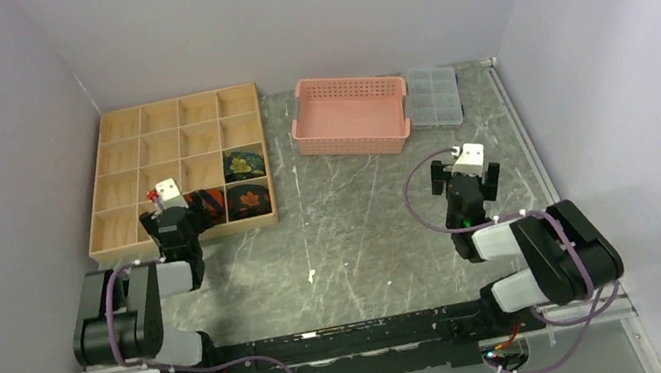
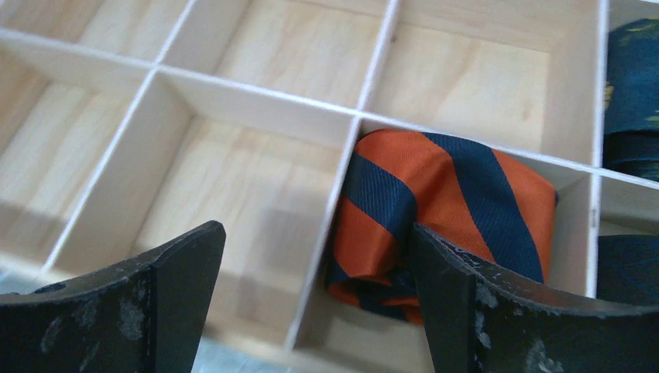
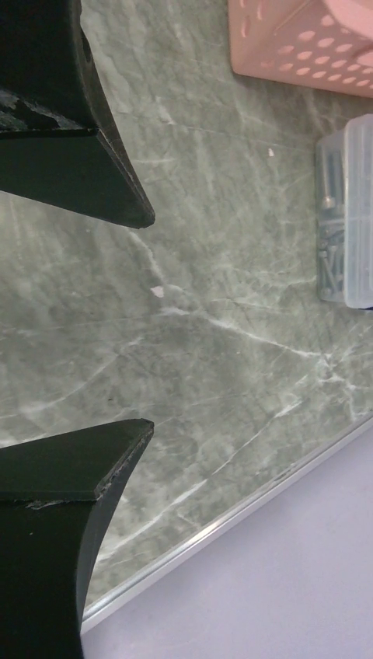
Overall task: Roll the ties
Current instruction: Reset both arms
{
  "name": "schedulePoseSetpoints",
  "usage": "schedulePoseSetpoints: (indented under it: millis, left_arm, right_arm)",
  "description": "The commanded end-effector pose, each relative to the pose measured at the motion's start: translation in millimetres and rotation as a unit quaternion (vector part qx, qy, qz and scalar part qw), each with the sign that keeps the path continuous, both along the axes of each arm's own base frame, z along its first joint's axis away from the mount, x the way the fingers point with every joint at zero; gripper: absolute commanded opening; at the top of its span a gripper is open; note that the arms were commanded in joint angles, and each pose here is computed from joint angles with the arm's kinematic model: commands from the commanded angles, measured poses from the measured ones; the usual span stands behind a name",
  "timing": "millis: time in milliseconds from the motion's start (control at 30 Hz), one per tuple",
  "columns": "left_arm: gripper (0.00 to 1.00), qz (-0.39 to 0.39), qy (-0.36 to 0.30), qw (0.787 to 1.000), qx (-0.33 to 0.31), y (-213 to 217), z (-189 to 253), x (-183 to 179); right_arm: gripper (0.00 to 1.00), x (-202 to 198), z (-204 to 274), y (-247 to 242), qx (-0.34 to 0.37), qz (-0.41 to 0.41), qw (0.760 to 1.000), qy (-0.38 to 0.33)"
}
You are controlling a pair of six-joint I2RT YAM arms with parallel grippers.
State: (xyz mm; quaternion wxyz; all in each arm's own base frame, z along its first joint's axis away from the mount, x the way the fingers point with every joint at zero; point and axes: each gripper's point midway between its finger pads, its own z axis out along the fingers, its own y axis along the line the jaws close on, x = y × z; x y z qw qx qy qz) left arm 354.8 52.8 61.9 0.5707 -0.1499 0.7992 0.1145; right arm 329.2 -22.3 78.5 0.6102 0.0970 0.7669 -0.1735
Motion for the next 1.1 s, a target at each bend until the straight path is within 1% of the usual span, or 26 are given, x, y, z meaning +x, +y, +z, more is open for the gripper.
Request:
schedulePoseSetpoints:
  millis: [0,33,133,167,200,233,267,300,333,367,400,433,500,533,633,1000,1067]
  left_arm:
    - [0.94,-0.190,-0.027,0.981,0.037,-47,3,37]
    - [0.94,-0.209,-0.034,0.977,0.039,-50,2,39]
    - [0.94,-0.166,-0.043,0.985,0.019,-29,-2,39]
    - [0.94,-0.135,-0.041,0.990,0.002,-20,-3,39]
    - [0.94,-0.074,-0.038,0.997,-0.005,-1,-4,36]
    - [0.94,-0.047,-0.039,0.998,-0.013,6,-4,34]
    - [0.94,-0.047,-0.041,0.998,-0.012,6,-4,33]
    - [0.94,-0.048,-0.044,0.998,-0.011,6,-4,34]
    - [0.94,-0.047,-0.046,0.998,-0.011,6,-3,35]
    - [0.94,-0.045,-0.042,0.998,-0.011,7,-4,35]
    - [0.94,-0.045,-0.036,0.998,-0.010,7,-5,36]
    - [0.94,-0.047,-0.032,0.998,-0.009,7,-6,37]
    - [0.94,-0.049,-0.034,0.998,-0.006,6,-5,37]
    - [0.94,-0.051,-0.031,0.998,-0.007,4,-6,37]
    - [0.94,-0.050,-0.032,0.998,-0.005,5,-6,37]
    - [0.94,-0.050,-0.030,0.998,-0.003,4,-5,38]
    - [0.94,-0.050,-0.031,0.998,-0.002,4,-5,38]
  right_arm:
    - [1.00,22,40,-1,0.006,0.013,0.995,-0.099]
    - [1.00,20,42,-3,0.002,0.010,0.994,-0.108]
    - [1.00,18,47,-3,-0.002,0.015,0.992,-0.128]
    - [1.00,21,41,-2,0.000,0.018,0.994,-0.112]
    - [1.00,25,38,-6,0.009,0.017,0.995,-0.102]
    - [1.00,28,34,-10,0.022,0.016,0.995,-0.092]
    - [1.00,28,29,-16,0.051,0.008,0.994,-0.093]
    - [1.00,29,30,-25,0.056,0.003,0.992,-0.112]
    - [1.00,28,26,-26,0.054,0.005,0.992,-0.110]
    - [1.00,32,20,-20,0.063,0.019,0.994,-0.083]
    - [1.00,39,17,-11,0.055,0.051,0.995,-0.068]
    - [1.00,42,21,-11,0.048,0.056,0.994,-0.076]
    - [1.00,41,17,-10,0.058,0.057,0.995,-0.065]
    - [1.00,40,20,-12,0.050,0.057,0.994,-0.075]
    - [1.00,39,21,-11,0.052,0.058,0.994,-0.076]
    - [1.00,44,17,-5,0.056,0.076,0.994,-0.062]
    - [1.00,41,20,-7,0.051,0.073,0.994,-0.069]
